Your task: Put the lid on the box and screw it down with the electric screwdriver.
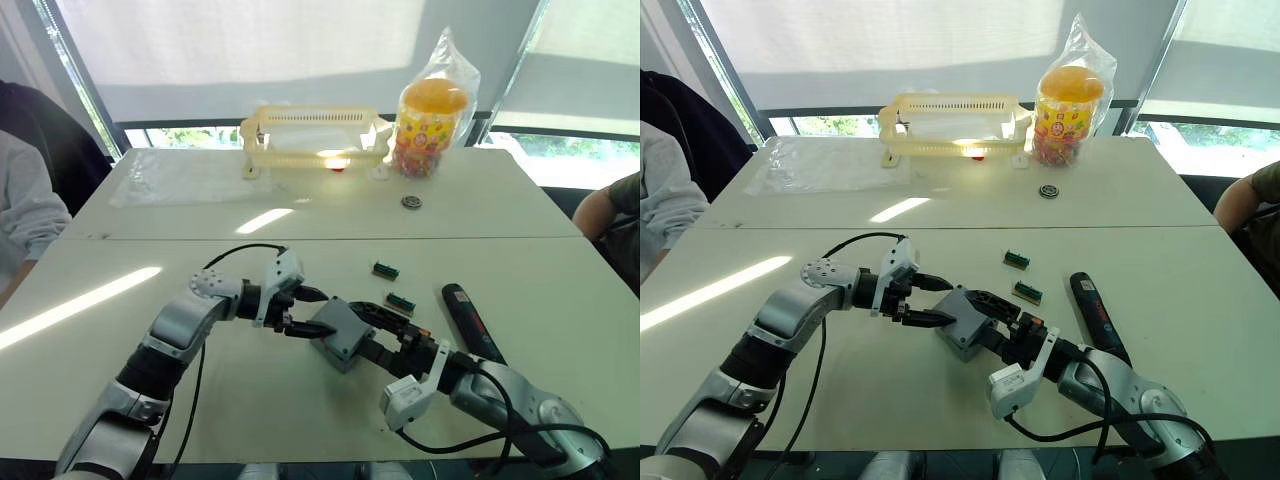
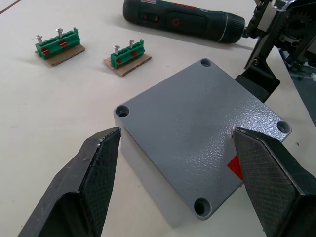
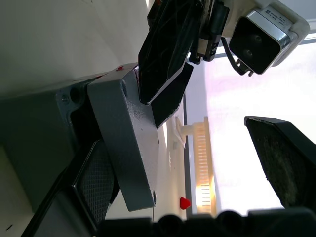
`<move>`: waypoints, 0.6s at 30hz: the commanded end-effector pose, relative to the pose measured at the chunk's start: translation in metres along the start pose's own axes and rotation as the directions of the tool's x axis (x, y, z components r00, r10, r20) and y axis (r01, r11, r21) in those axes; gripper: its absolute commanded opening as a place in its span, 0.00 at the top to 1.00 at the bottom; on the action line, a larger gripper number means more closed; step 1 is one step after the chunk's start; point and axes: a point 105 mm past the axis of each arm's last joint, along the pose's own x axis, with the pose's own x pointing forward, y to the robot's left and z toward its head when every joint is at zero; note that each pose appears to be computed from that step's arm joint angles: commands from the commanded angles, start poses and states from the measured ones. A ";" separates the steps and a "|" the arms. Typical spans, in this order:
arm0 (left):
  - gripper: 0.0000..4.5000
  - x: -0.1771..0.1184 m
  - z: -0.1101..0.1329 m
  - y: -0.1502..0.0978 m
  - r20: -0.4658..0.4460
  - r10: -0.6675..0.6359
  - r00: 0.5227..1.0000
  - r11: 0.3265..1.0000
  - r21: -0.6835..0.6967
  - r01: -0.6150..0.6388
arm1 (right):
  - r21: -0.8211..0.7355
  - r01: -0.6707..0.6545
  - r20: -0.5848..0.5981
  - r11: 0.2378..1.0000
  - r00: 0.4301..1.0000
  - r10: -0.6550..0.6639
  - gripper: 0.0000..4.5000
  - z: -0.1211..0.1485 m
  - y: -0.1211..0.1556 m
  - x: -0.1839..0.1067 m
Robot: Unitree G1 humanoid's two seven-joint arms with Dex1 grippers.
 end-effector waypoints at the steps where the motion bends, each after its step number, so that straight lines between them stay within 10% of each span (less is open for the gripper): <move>1: 0.18 0.005 -0.016 -0.001 -0.081 0.001 0.997 1.000 0.005 0.000 | -0.030 0.052 0.019 0.998 0.998 -0.052 0.01 0.003 -0.019 -0.004; 18: 0.18 0.007 -0.013 -0.002 -0.057 0.001 0.998 1.000 -0.004 -0.001 | -0.072 -0.046 0.082 0.996 0.995 0.052 0.01 -0.005 -0.029 -0.022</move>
